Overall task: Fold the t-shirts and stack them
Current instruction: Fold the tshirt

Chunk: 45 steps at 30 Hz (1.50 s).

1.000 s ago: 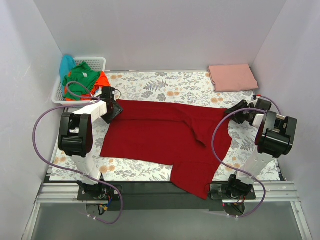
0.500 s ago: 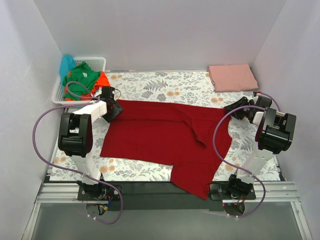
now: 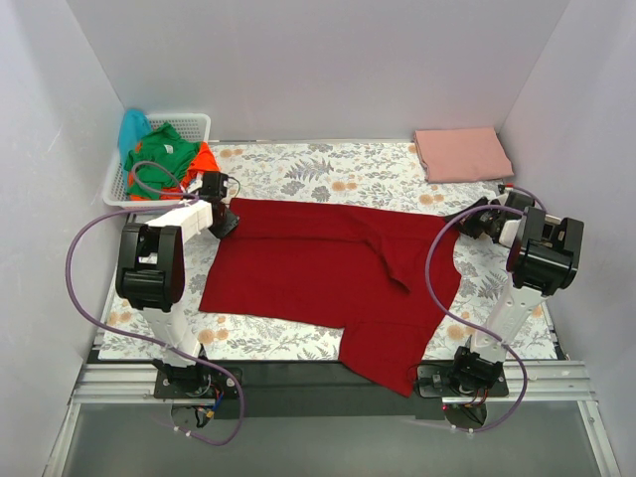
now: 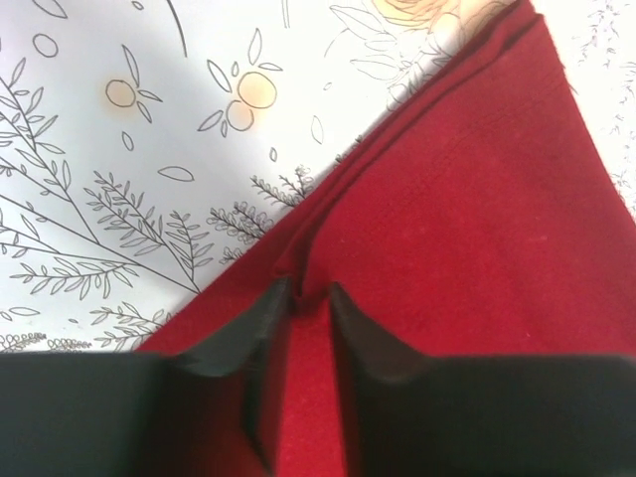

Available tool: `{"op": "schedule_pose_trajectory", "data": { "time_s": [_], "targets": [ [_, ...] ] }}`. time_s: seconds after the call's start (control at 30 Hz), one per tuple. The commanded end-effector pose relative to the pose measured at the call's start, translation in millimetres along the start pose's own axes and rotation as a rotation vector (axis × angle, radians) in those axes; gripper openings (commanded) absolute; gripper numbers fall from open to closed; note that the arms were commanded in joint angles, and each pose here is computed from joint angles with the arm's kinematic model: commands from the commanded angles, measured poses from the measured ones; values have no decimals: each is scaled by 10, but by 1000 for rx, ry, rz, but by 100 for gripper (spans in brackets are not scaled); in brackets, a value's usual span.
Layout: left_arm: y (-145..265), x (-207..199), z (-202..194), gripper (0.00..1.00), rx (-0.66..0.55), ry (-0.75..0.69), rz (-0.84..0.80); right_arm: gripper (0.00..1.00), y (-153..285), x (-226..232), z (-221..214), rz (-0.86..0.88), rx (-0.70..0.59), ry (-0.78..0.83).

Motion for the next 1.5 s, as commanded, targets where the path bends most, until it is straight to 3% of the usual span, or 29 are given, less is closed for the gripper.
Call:
{"op": "schedule_pose_trajectory", "data": {
  "time_s": [0.0,0.03,0.13,0.47,0.93,1.33,1.47],
  "targets": [
    [-51,-9,89,18,-41,-9,25,1,-38,63,150,32,-31,49],
    [-83,11,88,8,-41,-12,35,1,-39,53,162,26,-36,51],
    [-124,67,129,0,-50,-8,62,1,-27,35,227,19,-53,61],
    [-198,195,204,0,-62,-24,127,1,-11,-1,514,11,-97,69],
    [-86,-15,421,0,-110,-105,36,1,-72,-115,438,-2,-45,64],
    [-317,124,282,1,-56,-106,139,1,-57,-150,402,-30,-36,68],
    [-239,113,273,16,-48,-96,120,19,30,-55,425,-41,-46,98]
  ]
}}
Point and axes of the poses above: each gripper's point midway between its finger pads, its own y axis back along the fingers, its own x axis along the line the jaws close on, z = x × y, the point moved 7 cm from there along y, back along the fingers, and after that the axes turned 3 degrees about y, right-handed, at the moved point
